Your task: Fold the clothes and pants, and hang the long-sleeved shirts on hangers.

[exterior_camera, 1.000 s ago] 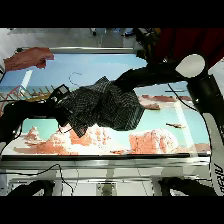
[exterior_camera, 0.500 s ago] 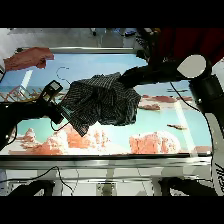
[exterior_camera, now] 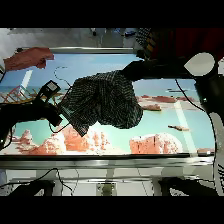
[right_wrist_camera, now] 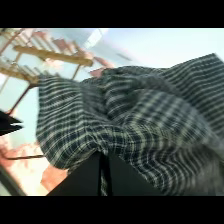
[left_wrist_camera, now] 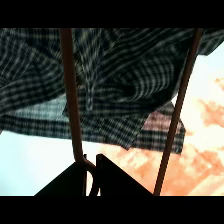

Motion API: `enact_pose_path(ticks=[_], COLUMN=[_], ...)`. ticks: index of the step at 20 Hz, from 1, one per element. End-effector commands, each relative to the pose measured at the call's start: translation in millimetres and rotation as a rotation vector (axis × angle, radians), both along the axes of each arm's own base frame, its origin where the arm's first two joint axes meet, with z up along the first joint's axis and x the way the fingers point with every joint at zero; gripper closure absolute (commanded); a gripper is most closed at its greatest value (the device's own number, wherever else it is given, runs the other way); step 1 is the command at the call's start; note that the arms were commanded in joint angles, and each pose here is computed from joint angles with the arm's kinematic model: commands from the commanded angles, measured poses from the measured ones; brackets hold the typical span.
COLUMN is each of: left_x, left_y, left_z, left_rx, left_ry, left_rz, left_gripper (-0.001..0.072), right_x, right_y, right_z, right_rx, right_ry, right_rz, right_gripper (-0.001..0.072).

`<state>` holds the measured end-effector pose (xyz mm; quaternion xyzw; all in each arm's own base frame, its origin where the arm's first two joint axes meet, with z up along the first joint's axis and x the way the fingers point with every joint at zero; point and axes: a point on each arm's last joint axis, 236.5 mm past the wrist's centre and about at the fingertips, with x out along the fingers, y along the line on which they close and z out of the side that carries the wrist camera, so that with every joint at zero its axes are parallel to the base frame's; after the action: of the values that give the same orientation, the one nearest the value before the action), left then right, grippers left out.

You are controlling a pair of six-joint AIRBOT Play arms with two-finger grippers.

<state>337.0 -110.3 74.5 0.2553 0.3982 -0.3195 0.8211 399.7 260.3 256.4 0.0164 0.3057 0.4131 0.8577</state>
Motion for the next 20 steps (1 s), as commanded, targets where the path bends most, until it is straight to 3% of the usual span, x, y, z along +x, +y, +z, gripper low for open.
enact_pose_path(ticks=[1,8,9,11,12,20], left_x=[12.1,17.3,17.4,17.5,17.2,4.4], left_y=[-27.4,-62.9,-62.3,-60.0,-58.9,-69.0], left_z=[8.3,27.4,27.9,28.8,29.2,29.8], left_rx=[-0.104,-0.203,-0.196,-0.180,-0.168,-0.120], left_ry=[-0.043,-0.128,-0.135,-0.150,-0.159,-0.202], left_rz=[-0.020,-0.128,-0.137,-0.156,-0.172,-0.346], left_gripper=[0.0659,0.0660,0.0660,0.0660,0.0660,0.0660], right_x=[-37.3,-39.0,-34.8,-30.7,-29.3,-0.9], right_y=[35.4,46.7,40.0,27.4,20.8,-58.1], right_z=[-4.3,-39.6,-42.4,-45.6,-43.3,-8.4], right_rx=[-0.003,-0.180,-0.228,-0.343,-0.404,-0.722], right_ry=[0.040,0.013,-0.024,-0.130,-0.207,-0.639], right_rz=[0.136,0.147,0.150,0.208,0.255,0.438], right_gripper=[0.0662,0.0657,0.0577,0.0262,0.0164,0.0168])
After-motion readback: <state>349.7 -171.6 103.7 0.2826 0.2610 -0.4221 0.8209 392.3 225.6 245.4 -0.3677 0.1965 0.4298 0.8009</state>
